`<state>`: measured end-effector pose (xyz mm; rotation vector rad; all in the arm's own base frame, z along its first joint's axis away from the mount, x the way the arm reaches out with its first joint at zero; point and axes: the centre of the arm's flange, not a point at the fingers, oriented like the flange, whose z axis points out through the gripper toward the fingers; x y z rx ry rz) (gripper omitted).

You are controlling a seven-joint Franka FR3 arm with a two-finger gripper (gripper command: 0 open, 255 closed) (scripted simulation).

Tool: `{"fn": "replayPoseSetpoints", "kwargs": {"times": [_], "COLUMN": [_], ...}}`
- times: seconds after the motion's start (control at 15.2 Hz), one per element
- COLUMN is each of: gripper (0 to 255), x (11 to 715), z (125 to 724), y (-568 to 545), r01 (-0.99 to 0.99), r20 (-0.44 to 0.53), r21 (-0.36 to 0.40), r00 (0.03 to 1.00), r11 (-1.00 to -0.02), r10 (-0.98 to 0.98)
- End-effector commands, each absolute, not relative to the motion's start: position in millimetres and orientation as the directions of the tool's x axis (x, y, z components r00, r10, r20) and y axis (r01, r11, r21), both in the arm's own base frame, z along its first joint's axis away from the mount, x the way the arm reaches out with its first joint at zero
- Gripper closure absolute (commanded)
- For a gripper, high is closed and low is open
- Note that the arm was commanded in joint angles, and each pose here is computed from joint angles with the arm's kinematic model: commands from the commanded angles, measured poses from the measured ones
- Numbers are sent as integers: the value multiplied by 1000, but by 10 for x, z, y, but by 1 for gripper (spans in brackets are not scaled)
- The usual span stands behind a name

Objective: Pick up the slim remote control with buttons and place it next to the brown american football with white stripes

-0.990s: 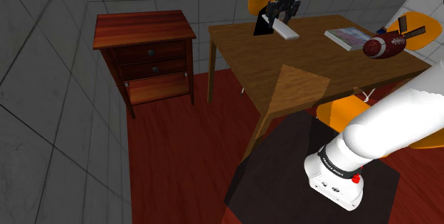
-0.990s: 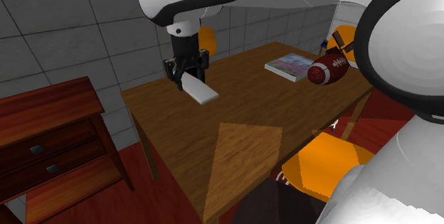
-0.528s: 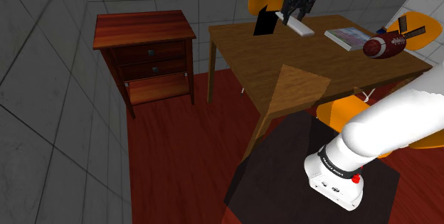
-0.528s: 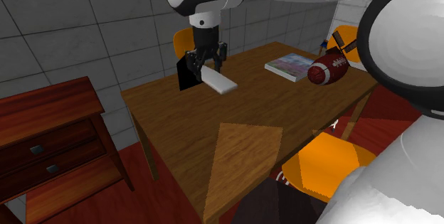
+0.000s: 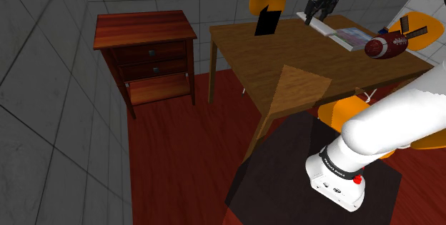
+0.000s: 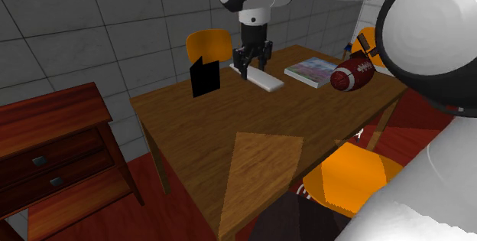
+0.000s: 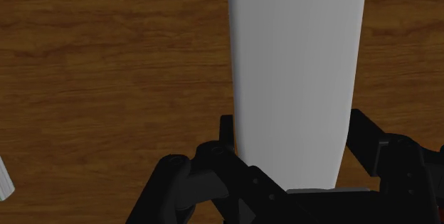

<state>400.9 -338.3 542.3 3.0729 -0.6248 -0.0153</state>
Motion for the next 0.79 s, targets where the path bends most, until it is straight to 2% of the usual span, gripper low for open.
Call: {"fn": "replayPoseSetpoints", "kwargs": {"times": [0.0, 0.73], "gripper": [255, 255], "x": [3867, 3108], "z": [5430, 5436], "y": [-3600, -4838], "r01": [-389, -389], "r20": [-8, -8], "r21": [8, 8], "r00": [921, 921], "r11": [-921, -921], "r10": [-389, -389]}}
